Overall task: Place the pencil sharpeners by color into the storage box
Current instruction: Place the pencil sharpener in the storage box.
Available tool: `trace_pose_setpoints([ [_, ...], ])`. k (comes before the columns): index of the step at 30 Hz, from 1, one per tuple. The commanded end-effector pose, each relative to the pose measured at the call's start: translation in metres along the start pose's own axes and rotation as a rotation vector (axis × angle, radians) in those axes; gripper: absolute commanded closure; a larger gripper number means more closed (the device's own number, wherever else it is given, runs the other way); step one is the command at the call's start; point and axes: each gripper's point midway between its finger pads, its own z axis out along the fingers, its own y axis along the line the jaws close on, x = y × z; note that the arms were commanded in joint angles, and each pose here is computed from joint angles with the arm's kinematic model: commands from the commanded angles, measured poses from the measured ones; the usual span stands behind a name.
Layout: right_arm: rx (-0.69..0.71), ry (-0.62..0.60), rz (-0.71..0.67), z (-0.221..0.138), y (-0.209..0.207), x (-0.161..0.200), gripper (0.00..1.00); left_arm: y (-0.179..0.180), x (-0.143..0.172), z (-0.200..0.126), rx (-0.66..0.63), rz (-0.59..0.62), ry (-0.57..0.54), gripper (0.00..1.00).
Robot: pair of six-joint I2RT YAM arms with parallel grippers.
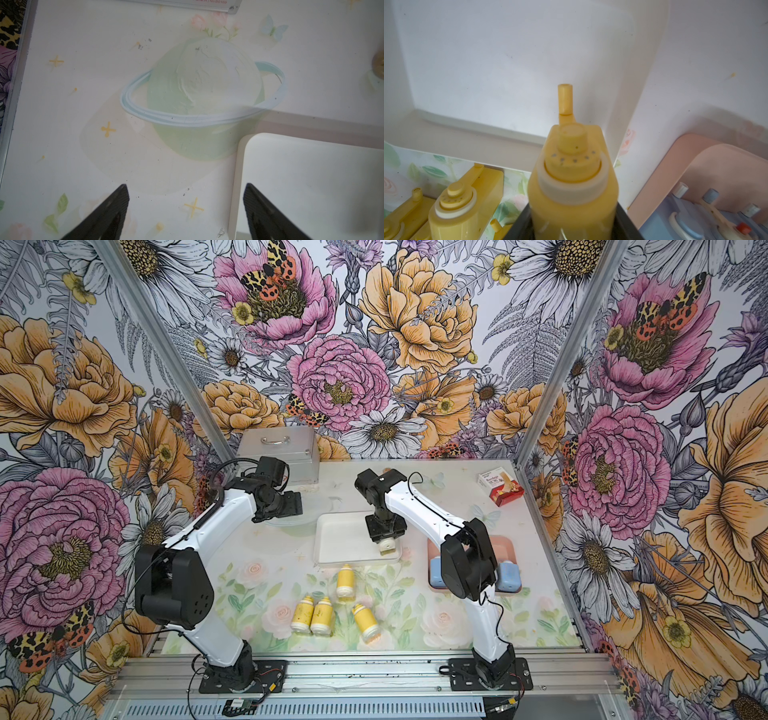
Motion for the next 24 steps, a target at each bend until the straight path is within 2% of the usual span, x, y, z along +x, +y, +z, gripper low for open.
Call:
trace_pose_setpoints([
  [1, -0.027, -0.047, 0.009, -0.004, 0.003, -0.018, 0.68, -0.001, -0.005, -0.007, 0.029, -0.021, -0.030, 0.13],
  [24, 0.000, 0.010, 0.086, 0.028, -0.012, -0.016, 0.68, 0.001, -0.007, -0.006, 0.042, -0.036, -0.028, 0.13],
])
